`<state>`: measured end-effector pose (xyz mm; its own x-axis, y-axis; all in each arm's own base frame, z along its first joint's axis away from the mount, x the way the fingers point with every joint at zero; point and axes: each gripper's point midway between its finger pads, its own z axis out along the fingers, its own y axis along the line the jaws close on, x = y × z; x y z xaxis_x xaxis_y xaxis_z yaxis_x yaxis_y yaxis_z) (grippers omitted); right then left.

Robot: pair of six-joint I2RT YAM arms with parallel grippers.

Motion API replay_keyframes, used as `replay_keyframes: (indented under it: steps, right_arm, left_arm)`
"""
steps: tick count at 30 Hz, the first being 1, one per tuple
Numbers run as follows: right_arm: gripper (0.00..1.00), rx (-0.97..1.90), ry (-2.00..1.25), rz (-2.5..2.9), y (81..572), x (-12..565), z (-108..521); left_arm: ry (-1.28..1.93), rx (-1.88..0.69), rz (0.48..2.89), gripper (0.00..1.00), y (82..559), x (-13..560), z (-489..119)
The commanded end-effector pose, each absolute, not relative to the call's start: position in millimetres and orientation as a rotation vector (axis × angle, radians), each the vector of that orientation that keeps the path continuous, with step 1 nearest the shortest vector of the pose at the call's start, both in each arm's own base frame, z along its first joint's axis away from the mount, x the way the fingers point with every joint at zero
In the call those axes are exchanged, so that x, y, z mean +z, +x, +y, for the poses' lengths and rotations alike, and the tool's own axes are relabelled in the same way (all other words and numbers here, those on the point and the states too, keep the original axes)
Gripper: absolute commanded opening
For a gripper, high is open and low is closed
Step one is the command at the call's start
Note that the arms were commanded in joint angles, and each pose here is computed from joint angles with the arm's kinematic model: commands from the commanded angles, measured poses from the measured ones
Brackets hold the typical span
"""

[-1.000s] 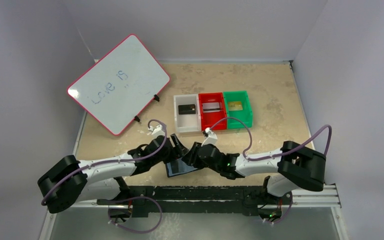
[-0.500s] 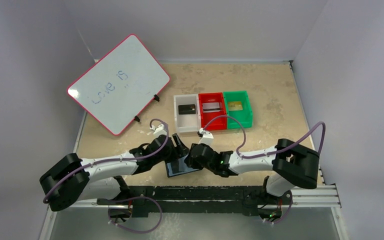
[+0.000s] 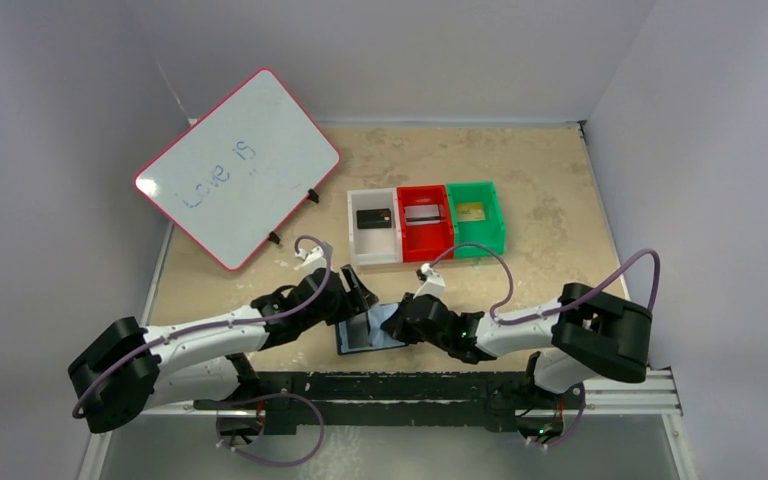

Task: Take the credit cards out of the card holder

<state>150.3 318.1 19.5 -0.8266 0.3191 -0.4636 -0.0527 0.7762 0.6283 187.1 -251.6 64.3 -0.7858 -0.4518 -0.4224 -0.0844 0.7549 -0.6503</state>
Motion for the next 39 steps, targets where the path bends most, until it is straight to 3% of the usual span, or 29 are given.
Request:
replay_keyframes:
  steps: [1,8,16,31,36,39]
  right_arm:
    - [0.06,0.988,0.304,2.37,153,23,314]
    - [0.08,1.04,0.388,2.38,149,12,304]
    - [0.09,1.027,0.469,2.385,147,2,292]
    - [0.18,1.037,0.483,2.357,149,11,287]
    - [0.25,1.042,0.475,2.322,151,27,283]
    - [0.36,1.001,0.499,2.29,156,36,273]
  left_arm:
    - [-0.385,-0.862,2.32,0.66,194,85,-255]
    - [-0.344,-0.995,2.321,0.66,187,87,-280]
    - [-0.315,-0.814,2.388,0.66,181,63,-282]
    - [-0.215,-0.903,2.417,0.62,167,60,-322]
    - [-0.214,-0.919,2.393,0.62,170,69,-329]
    - [-0.207,-0.938,2.389,0.62,169,73,-333]
